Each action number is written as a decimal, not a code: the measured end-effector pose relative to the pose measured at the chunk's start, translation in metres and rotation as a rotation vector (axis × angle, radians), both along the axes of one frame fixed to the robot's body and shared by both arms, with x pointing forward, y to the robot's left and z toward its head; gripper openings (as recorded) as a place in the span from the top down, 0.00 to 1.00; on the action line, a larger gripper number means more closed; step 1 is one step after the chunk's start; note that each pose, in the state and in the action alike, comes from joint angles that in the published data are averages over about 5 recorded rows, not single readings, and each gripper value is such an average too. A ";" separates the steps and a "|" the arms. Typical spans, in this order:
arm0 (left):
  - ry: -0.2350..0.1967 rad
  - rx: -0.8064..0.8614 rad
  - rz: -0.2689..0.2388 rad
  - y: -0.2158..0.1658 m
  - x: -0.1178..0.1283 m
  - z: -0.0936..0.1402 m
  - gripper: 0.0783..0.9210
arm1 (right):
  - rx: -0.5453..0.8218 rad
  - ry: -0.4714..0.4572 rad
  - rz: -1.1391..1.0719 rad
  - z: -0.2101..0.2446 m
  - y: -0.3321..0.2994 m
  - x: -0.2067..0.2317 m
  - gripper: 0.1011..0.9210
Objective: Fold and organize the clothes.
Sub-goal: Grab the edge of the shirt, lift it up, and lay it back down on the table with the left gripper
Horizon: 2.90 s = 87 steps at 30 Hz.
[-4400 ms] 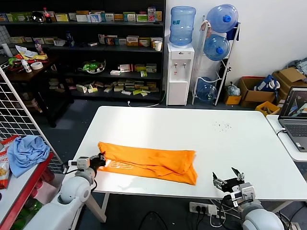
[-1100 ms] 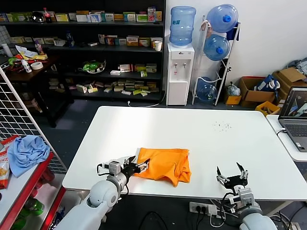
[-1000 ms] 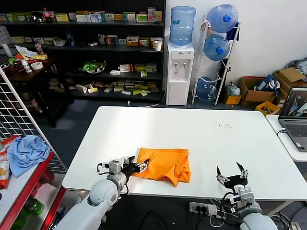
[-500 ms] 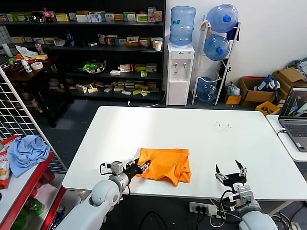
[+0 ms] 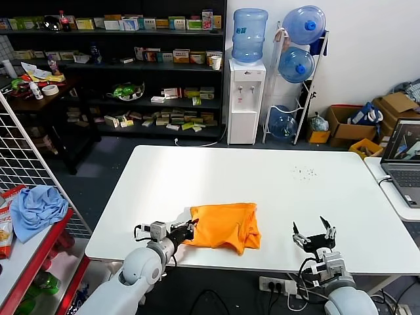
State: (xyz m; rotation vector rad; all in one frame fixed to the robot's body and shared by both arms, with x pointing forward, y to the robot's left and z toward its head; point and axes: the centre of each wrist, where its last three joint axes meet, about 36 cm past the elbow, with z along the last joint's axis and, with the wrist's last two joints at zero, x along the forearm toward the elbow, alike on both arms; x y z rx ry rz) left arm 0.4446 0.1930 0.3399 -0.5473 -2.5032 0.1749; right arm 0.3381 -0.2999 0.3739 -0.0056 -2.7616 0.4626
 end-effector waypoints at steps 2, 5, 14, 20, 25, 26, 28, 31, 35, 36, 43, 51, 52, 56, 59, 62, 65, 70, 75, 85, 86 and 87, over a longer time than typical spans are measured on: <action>-0.001 0.008 0.007 0.004 -0.002 0.002 0.95 | 0.002 0.000 0.003 0.000 0.001 0.001 0.12; -0.002 0.026 0.026 0.013 -0.004 0.005 0.95 | 0.006 0.001 0.008 -0.001 0.003 0.003 0.12; -0.002 0.166 0.131 0.071 -0.005 0.012 0.95 | 0.022 -0.005 0.031 -0.001 0.011 0.013 0.12; -0.048 0.332 0.191 0.129 0.004 0.030 0.95 | 0.029 -0.013 0.046 0.002 0.014 0.019 0.12; -0.108 0.504 0.231 0.182 0.013 0.047 0.95 | 0.037 -0.018 0.055 0.002 0.016 0.022 0.12; -0.121 0.539 0.239 0.192 0.015 0.051 0.95 | 0.039 -0.019 0.056 0.002 0.017 0.022 0.12; -0.149 0.612 0.254 0.211 0.018 0.057 0.95 | 0.042 -0.019 0.058 0.002 0.017 0.022 0.12; -0.190 0.716 0.272 0.237 0.022 0.065 0.95 | 0.044 -0.021 0.061 0.002 0.018 0.023 0.12; -0.243 0.840 0.287 0.266 0.027 0.075 0.95 | 0.043 -0.024 0.066 0.003 0.019 0.025 0.12; -0.257 0.867 0.289 0.273 0.027 0.079 0.95 | 0.043 -0.024 0.068 0.003 0.019 0.026 0.12; -0.325 1.005 0.293 0.308 0.032 0.102 0.95 | 0.045 -0.025 0.077 0.003 0.023 0.027 0.12; -0.344 1.046 0.265 0.302 0.031 0.101 0.95 | 0.042 -0.026 0.082 0.003 0.026 0.023 0.12; -0.344 1.042 0.259 0.297 0.030 0.099 0.95 | 0.040 -0.025 0.082 0.003 0.026 0.022 0.12; -0.343 1.006 0.237 0.273 0.029 0.087 0.95 | 0.031 -0.023 0.080 0.002 0.024 0.018 0.12; -0.341 0.962 0.227 0.250 0.029 0.079 0.95 | 0.025 -0.022 0.077 0.002 0.023 0.016 0.12; -0.334 0.903 0.221 0.225 0.028 0.072 0.95 | 0.019 -0.019 0.074 0.001 0.022 0.013 0.12; -0.324 0.833 0.217 0.198 0.026 0.068 0.95 | 0.013 -0.014 0.069 -0.002 0.020 0.011 0.12; -0.303 0.708 0.212 0.153 0.018 0.064 0.95 | -0.001 -0.012 0.071 -0.005 0.019 0.009 0.12; -0.285 0.592 0.210 0.112 0.009 0.060 0.95 | -0.016 -0.011 0.069 -0.007 0.016 0.011 0.12; -0.250 0.400 0.215 0.026 0.002 0.043 0.95 | -0.049 -0.012 0.069 -0.010 0.007 0.009 0.12; -0.246 0.382 0.216 0.017 0.001 0.041 0.95 | -0.051 -0.012 0.069 -0.010 0.006 0.008 0.12; -0.241 0.363 0.216 0.007 0.001 0.039 0.95 | -0.053 -0.011 0.068 -0.011 0.005 0.007 0.12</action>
